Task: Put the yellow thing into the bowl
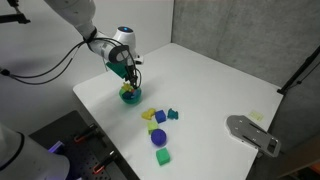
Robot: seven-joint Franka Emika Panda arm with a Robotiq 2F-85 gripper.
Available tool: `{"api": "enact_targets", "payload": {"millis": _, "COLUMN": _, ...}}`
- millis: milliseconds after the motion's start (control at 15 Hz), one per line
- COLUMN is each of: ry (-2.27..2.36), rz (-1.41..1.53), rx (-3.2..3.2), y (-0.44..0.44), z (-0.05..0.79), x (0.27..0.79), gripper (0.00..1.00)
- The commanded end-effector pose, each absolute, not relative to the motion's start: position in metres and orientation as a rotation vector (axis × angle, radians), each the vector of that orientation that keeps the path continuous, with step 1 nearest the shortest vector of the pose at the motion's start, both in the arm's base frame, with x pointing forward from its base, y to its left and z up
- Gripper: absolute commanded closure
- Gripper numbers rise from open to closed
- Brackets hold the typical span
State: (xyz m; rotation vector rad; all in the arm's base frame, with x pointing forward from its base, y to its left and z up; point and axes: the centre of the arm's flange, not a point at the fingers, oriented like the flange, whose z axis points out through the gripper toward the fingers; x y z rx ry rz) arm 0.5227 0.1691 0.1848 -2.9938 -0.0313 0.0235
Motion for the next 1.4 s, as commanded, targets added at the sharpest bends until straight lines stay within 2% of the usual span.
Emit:
{"api": "enact_targets", "payload": {"millis": 0, "ry": -0.009, "rz": 0.019, "rx": -3.003, "y": 0.148, "z": 0.198, "x": 0.524, "gripper": 0.14}}
{"api": "enact_targets", "payload": {"millis": 67, "ry": 0.020, "rz": 0.013, "rx": -3.015, "y": 0.138, "z": 0.204, "x": 0.525, "gripper": 0.05}}
{"api": "enact_targets", "payload": {"millis": 200, "ry": 0.063, "rz": -0.011, "rx": -3.037, "y": 0.120, "z": 0.213, "x": 0.528, "gripper": 0.00}}
{"api": "enact_targets", "payload": {"millis": 800, "ry": 0.242, "rz": -0.061, "rx": -3.194, "y": 0.021, "z": 0.297, "x": 0.532, "gripper": 0.00}}
{"api": "enact_targets", "payload": {"millis": 1333, "ry": 0.221, "rz": 0.077, "rx": -3.169, "y": -0.032, "z": 0.396, "x": 0.484, "gripper": 0.00}}
